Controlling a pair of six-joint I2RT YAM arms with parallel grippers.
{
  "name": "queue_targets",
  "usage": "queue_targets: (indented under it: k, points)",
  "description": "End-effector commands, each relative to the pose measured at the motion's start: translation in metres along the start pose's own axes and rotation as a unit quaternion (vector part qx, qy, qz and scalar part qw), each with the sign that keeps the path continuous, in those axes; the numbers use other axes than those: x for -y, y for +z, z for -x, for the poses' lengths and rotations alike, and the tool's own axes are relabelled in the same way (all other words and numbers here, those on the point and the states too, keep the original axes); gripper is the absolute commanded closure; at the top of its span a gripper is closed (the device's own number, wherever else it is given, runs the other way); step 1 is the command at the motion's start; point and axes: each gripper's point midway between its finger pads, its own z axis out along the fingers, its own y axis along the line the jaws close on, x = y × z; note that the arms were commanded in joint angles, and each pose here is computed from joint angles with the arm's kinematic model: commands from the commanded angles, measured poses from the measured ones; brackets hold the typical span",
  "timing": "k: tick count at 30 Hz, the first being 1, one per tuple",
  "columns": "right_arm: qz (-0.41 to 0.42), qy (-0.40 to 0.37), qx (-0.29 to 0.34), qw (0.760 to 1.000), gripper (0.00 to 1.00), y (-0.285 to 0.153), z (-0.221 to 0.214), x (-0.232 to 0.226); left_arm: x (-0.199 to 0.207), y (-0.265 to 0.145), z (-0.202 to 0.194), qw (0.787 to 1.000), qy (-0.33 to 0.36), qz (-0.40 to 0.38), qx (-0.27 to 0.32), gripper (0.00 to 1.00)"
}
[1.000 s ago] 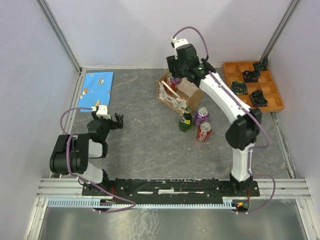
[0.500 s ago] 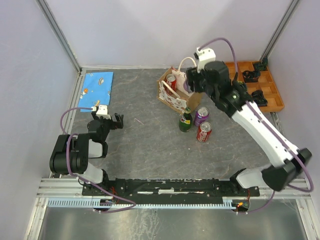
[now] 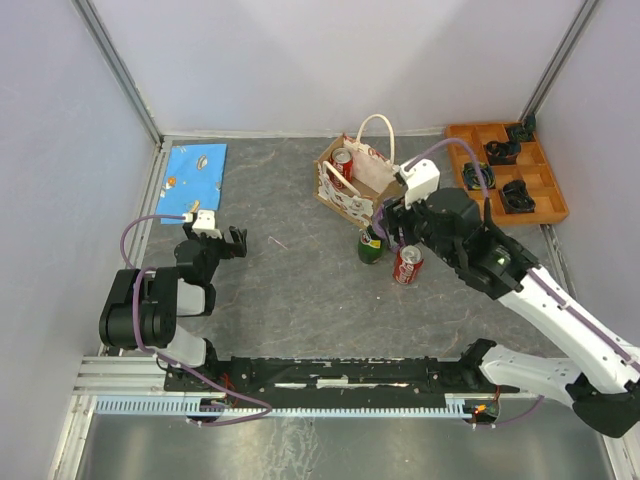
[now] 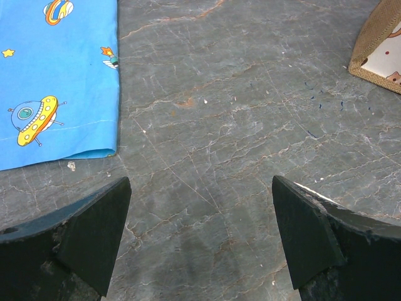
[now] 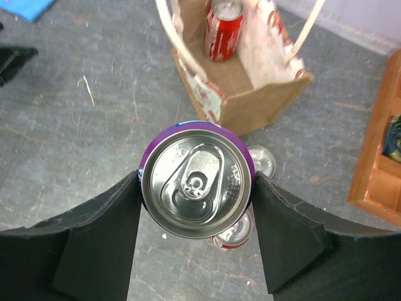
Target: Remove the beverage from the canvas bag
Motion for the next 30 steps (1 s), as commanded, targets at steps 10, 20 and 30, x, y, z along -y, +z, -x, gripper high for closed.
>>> queue_targets:
  k: [10, 20, 30]
  points:
    - [0.034, -0.019, -0.072, 0.997, 1.0, 0.032, -0.068, -0.044, -0.006, 0.004, 0.017, 0.999, 0.014, 0.011, 0.032, 0.01]
    - [0.053, -0.018, -0.126, 0.99, 1.0, 0.057, -0.121, -0.062, -0.005, 0.004, 0.017, 0.999, 0.014, 0.011, 0.032, 0.01]
    - [0.065, -0.004, -0.148, 0.987, 1.0, 0.079, -0.146, -0.077, -0.006, 0.004, 0.018, 0.999, 0.014, 0.01, 0.033, 0.01]
